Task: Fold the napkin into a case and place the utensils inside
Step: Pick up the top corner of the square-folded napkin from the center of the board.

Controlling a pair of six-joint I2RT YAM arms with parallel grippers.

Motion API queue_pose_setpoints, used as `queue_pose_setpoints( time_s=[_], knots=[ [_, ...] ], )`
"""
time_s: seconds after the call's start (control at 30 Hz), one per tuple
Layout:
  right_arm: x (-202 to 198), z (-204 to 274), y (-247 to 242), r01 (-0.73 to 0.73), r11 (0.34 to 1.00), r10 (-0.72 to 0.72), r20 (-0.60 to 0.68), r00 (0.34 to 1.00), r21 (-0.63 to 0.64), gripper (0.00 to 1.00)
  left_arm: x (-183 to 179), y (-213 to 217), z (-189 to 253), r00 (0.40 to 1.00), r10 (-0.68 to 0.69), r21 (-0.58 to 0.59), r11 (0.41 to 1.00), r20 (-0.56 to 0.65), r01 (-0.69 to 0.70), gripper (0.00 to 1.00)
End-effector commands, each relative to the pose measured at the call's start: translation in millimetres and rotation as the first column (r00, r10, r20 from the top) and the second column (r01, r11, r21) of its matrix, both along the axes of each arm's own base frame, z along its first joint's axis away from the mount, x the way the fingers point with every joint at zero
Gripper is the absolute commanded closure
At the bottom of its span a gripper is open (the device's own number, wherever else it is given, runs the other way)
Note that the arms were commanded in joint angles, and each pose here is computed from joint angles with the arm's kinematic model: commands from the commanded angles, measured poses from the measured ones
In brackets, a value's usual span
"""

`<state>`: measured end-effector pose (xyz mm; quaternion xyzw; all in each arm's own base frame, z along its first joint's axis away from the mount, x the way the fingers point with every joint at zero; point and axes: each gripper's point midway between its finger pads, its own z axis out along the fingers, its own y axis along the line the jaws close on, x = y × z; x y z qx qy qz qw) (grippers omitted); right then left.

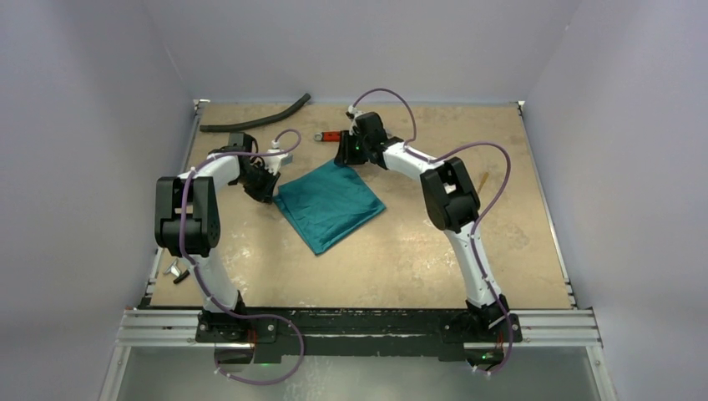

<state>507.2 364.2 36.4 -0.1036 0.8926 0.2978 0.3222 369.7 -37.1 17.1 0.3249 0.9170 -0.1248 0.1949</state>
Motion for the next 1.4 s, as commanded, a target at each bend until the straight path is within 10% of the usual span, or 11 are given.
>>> queue_pose_setpoints(
  time_s=[0.0,1.17,1.37],
  knots=[
    [10,59,-1,0.029,1.0,-0.03,0.161,0.986,0.01,0.62,-2,-1,-1,1.0,-0.014,-0.003,1.0,0.004,0.014,0.9],
    [5,7,0,0.052,0.993,-0.041,0.093,0.995,-0.111,0.6,-2,1,3,1.0,-0.031,0.01,0.999,-0.001,0.031,0.93],
    [7,20,2,0.062,0.994,-0.05,0.127,0.991,-0.094,0.95,-2,1,4,0.999,-0.032,0.01,0.999,-0.001,0.032,0.93]
  ],
)
